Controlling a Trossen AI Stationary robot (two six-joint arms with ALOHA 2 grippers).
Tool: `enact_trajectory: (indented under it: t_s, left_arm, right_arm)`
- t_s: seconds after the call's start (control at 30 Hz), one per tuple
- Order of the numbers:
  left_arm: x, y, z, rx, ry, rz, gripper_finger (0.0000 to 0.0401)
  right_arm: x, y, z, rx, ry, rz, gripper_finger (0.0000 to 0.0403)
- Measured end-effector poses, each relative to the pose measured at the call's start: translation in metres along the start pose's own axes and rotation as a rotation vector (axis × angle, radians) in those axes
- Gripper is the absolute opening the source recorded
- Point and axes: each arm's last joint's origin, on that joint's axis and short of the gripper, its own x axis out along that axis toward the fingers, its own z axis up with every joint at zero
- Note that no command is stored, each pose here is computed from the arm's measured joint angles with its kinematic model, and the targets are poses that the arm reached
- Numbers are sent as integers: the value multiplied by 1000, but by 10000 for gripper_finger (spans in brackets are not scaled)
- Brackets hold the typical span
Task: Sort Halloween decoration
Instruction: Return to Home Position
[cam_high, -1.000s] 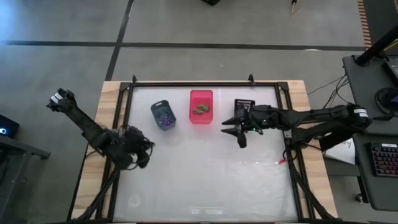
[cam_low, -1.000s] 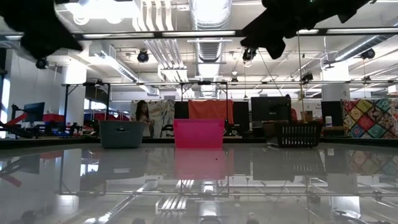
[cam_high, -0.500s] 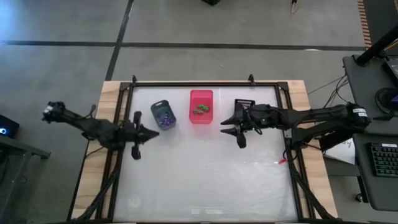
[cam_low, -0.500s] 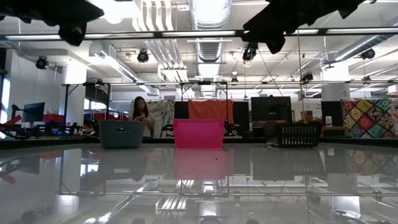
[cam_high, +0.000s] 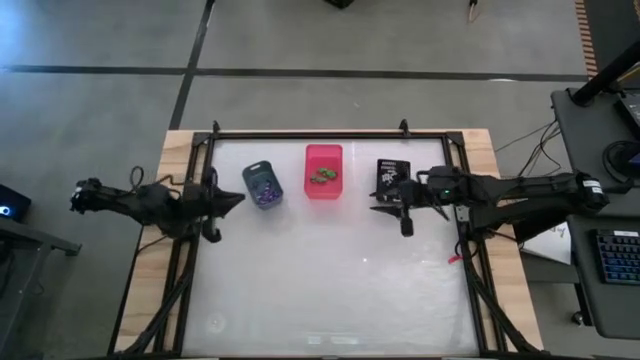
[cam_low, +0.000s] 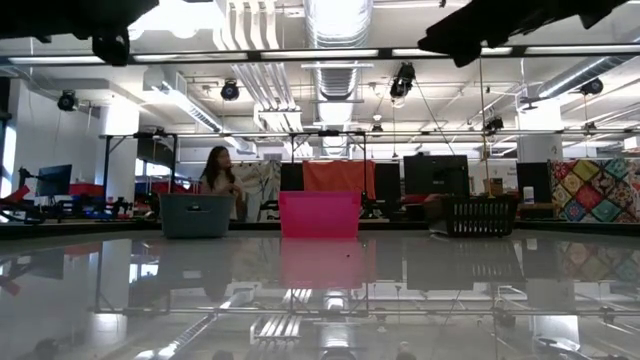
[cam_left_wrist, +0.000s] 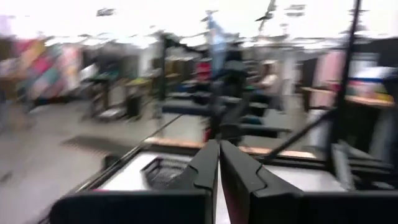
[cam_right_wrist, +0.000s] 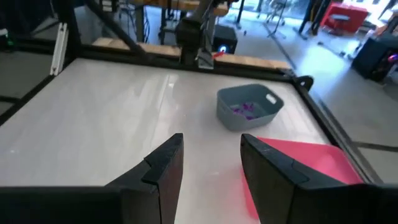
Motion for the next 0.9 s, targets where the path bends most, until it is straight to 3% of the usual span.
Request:
enact_trajectory:
  t_s: [0.2, 0.3, 0.47, 0.67, 0.9]
  left_arm:
    - [-12, 9, 7, 33, -74, -120, 0]
    - [-13, 12, -1, 42, -32, -85, 0]
    - [-17, 15, -5, 25, 81, -153, 0]
    - [-23, 8, 7, 29, 53, -449, 0]
    - [-16, 7, -16, 50, 40, -456, 0]
  right_arm:
    - [-26, 2, -12, -4, -56, -21, 153]
    - [-37, 3, -21, 0, -82, -33, 153]
    - [-50, 3, -36, 31, -112, -60, 153]
    - [-61, 2, -45, 31, -147, -89, 153]
    - [-76, 5, -54, -39, -295, -114, 153]
